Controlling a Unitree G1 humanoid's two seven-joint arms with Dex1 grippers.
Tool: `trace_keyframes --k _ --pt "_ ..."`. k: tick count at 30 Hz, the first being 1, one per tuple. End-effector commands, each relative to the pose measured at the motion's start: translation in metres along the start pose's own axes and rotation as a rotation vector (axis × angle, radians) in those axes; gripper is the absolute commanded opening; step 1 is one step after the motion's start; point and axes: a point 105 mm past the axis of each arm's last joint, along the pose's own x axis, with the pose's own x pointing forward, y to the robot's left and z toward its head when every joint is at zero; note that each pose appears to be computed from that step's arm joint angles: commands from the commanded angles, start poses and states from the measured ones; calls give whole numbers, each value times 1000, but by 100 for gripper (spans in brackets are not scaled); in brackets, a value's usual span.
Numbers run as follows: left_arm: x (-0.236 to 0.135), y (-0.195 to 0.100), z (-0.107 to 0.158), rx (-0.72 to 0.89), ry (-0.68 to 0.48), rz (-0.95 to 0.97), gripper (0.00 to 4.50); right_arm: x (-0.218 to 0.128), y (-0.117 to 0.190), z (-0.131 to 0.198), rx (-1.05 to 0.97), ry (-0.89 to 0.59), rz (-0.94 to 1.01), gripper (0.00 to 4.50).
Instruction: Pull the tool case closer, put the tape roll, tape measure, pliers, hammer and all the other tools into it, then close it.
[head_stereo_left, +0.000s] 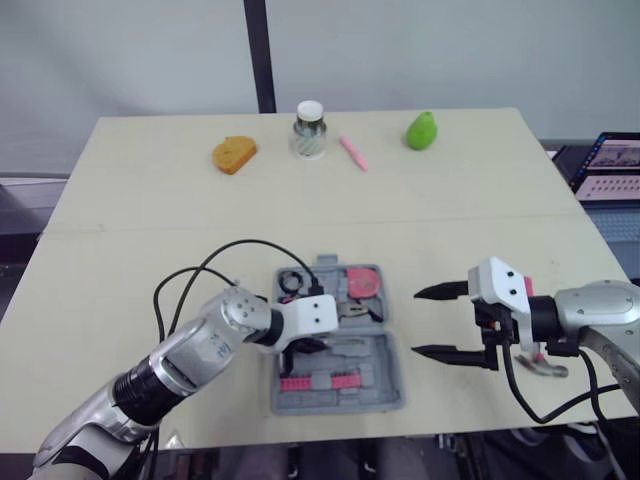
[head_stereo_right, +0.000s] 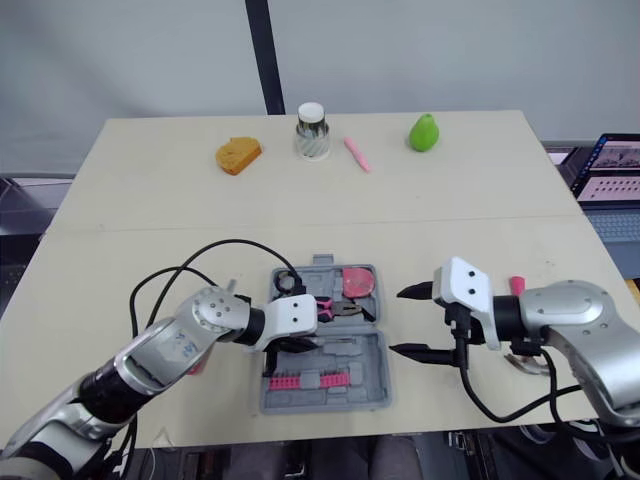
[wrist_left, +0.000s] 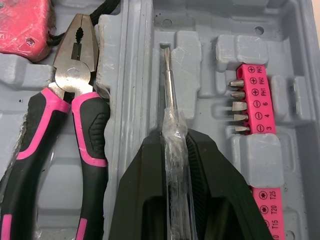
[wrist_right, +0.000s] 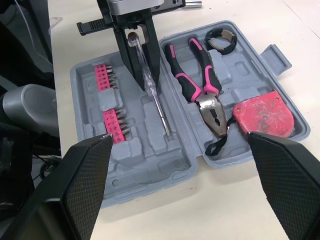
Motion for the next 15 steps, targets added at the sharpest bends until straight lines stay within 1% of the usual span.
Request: trace_keyframes --k 1,15 --pt "1 0 4 27 -8 2 9 -4 1 10 -34 -23 -10 450" --pt "3 1 4 23 -10 -1 9 -5 1 9 -31 -27 -20 450"
